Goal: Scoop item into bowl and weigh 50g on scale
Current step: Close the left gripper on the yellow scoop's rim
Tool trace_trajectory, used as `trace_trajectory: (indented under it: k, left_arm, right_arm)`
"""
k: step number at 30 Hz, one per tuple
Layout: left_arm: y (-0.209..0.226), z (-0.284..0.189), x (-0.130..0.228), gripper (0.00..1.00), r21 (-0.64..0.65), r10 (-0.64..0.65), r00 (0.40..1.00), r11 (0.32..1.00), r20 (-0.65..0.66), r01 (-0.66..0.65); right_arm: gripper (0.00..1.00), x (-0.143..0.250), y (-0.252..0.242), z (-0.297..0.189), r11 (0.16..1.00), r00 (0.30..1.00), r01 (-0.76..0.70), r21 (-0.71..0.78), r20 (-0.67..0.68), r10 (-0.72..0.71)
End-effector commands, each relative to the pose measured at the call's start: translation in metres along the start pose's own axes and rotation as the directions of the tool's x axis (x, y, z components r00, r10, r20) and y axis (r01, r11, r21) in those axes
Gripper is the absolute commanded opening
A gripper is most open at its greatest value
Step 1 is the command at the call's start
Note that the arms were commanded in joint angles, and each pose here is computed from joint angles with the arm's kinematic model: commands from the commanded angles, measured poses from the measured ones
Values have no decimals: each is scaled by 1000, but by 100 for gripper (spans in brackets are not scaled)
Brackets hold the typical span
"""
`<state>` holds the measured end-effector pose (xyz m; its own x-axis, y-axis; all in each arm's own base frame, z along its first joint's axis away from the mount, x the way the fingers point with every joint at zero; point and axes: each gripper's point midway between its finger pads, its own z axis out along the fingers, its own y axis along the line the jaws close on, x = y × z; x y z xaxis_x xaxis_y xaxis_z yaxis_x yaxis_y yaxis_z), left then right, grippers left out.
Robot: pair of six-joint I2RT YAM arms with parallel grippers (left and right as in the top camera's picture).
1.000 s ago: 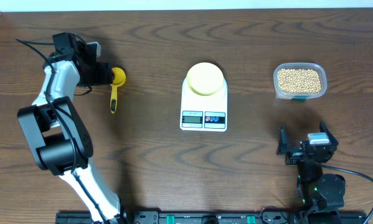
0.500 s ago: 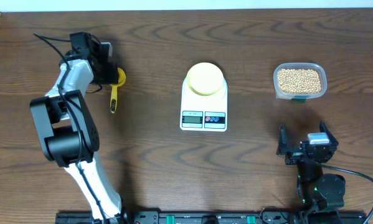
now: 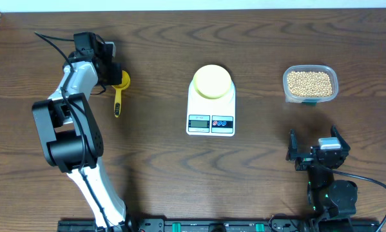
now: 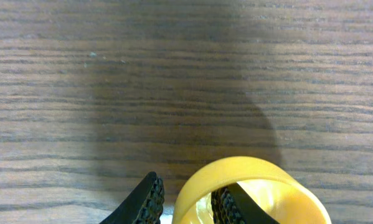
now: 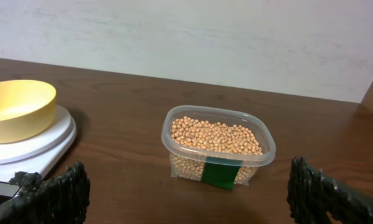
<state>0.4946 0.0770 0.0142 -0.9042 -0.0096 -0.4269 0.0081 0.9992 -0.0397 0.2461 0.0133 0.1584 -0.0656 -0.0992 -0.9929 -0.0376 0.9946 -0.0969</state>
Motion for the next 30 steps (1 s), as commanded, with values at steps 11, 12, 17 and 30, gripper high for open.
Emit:
trace_trajectory:
  k: [11,12,17,30]
  left_arm:
    - [3,9,9,29,-10,-12,1000,1000,-13,12]
    - [3,9,9,29,-10,-12,1000,1000,-13,12]
    - [3,10,9,29,-10,-12,1000,1000,-14,12]
    - [2,9,17,29,-6,-18,999,1000,-45,18]
  right_arm:
    - [99,0,-1,0,1000,1000,10,2,1,-10]
    - [99,0,-1,0,1000,1000,10,2,1,-10]
    - [99,0,-1,0,1000,1000,10,2,1,-10]
    - [99,0,-1,0,1000,1000,10,2,1,-10]
